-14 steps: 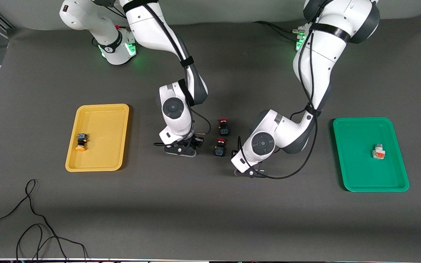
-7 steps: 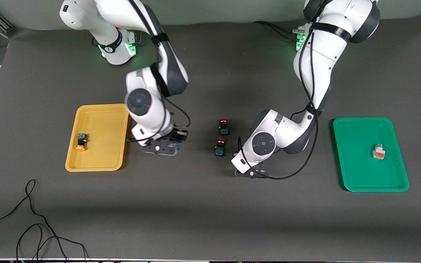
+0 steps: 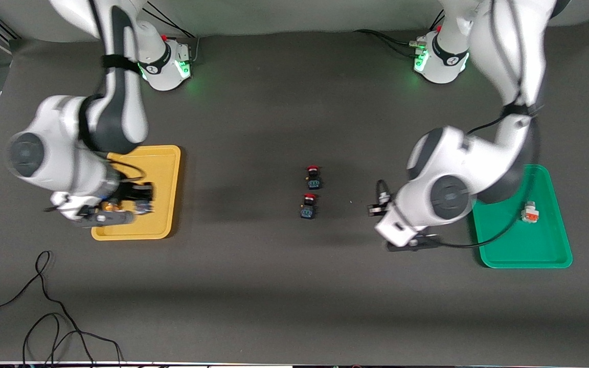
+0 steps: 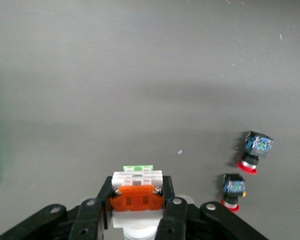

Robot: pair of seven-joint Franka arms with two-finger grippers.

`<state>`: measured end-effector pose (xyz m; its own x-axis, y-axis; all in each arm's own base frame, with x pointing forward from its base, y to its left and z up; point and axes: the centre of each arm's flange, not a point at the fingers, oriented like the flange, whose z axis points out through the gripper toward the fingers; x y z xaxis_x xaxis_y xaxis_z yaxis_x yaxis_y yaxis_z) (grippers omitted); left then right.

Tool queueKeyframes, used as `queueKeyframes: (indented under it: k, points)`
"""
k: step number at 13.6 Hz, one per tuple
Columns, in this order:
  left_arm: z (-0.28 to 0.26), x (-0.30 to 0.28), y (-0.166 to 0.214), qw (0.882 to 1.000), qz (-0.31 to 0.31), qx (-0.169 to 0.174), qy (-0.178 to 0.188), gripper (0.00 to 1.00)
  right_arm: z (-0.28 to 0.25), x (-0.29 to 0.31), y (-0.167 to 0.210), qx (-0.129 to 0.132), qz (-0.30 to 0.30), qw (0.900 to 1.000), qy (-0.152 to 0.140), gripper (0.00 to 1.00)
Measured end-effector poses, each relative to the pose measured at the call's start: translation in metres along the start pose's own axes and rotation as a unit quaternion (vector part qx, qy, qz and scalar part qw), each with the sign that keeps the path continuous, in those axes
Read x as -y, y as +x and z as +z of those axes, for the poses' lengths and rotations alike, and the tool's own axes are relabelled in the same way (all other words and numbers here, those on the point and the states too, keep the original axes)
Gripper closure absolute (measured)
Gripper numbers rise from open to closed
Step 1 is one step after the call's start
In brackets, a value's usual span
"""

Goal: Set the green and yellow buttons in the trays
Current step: 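Lower the yellow button into the yellow tray while the left gripper lowers the switch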

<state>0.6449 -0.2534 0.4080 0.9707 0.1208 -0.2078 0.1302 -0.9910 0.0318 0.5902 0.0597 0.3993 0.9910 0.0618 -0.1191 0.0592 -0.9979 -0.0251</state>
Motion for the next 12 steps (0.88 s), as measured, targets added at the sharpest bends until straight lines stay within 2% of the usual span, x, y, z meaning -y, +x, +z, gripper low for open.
queueKeyframes:
  k: [3,5,7,9,12]
  points:
    - [-0.059,0.083,0.006,1.0,-0.028,0.009,-0.002,0.59,0.044,-0.065,-0.021,-0.003,0.001,1.0,0.004,0.59]
    - [-0.075,0.135,0.015,0.999,-0.032,0.019,-0.004,0.59,0.091,-0.066,-0.033,-0.014,0.0,1.0,0.02,0.59]
    - [-0.073,0.186,0.026,0.999,-0.02,0.03,0.005,0.59,0.136,-0.048,-0.036,-0.009,-0.002,1.0,0.028,0.59]
    - [-0.057,0.229,0.034,0.998,-0.009,0.042,0.036,0.59,0.172,-0.044,-0.034,0.002,-0.004,1.0,0.025,0.59]
    - [-0.033,0.255,0.044,0.998,0.007,0.042,0.052,0.59,0.192,-0.055,-0.033,0.012,0.001,1.0,0.014,0.58]
